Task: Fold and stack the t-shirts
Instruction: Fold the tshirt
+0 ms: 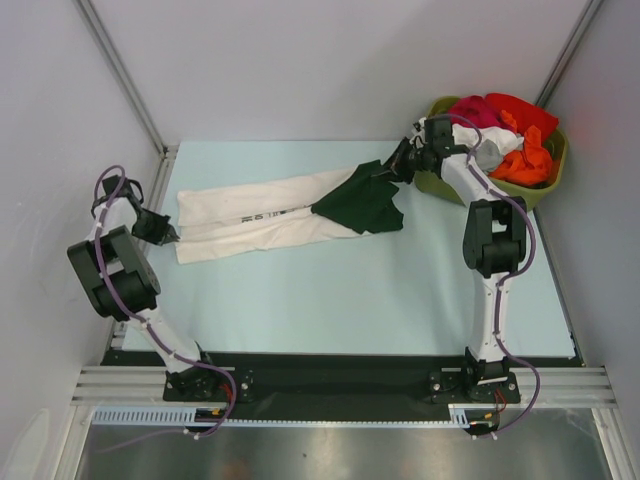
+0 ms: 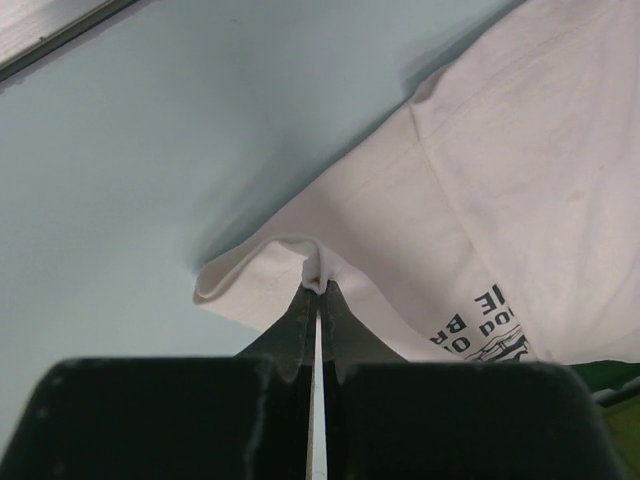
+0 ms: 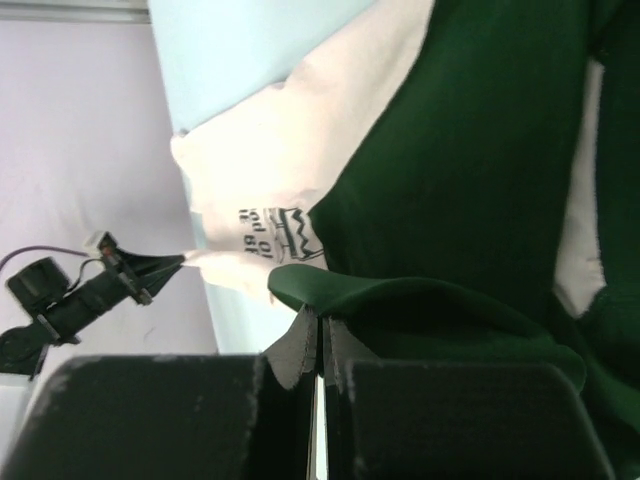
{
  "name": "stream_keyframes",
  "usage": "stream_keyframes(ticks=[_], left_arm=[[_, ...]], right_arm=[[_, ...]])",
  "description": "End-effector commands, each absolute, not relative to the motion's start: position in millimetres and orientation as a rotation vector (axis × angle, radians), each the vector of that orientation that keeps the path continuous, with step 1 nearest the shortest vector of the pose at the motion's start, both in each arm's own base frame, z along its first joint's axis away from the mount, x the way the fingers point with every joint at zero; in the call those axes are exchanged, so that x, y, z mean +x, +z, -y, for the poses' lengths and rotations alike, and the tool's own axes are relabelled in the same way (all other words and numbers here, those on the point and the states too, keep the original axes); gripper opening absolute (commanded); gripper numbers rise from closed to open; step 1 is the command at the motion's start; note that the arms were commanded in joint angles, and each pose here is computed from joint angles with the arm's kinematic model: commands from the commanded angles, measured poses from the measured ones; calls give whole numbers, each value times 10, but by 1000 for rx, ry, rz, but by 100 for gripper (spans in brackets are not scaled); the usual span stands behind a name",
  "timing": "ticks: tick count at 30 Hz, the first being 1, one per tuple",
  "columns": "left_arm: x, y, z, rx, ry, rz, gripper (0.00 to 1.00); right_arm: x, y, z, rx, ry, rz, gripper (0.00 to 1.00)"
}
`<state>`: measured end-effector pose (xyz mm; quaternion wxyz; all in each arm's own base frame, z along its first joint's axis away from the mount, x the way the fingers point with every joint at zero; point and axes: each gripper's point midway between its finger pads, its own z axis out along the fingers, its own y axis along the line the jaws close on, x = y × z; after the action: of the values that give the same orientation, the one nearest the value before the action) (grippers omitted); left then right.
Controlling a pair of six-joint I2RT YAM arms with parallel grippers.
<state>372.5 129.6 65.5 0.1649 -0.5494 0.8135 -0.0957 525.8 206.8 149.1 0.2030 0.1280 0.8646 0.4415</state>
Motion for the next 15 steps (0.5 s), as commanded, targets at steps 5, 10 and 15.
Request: stream_keyframes(ticks=[5,10,15], left_arm=[[4001,787,-1314,-1517,-295,-2281,0],[4026,713,-1337,-1538,-290,-2289,0],[4108,700,-1365,-1540,-294,-2285,0]], right_arm=[[5326,1321,-1941,342,991,-2452,0],[5402,1282,-1916,315,849,-2428,0],[5510,1334,-1962,255,769,-2379,0]])
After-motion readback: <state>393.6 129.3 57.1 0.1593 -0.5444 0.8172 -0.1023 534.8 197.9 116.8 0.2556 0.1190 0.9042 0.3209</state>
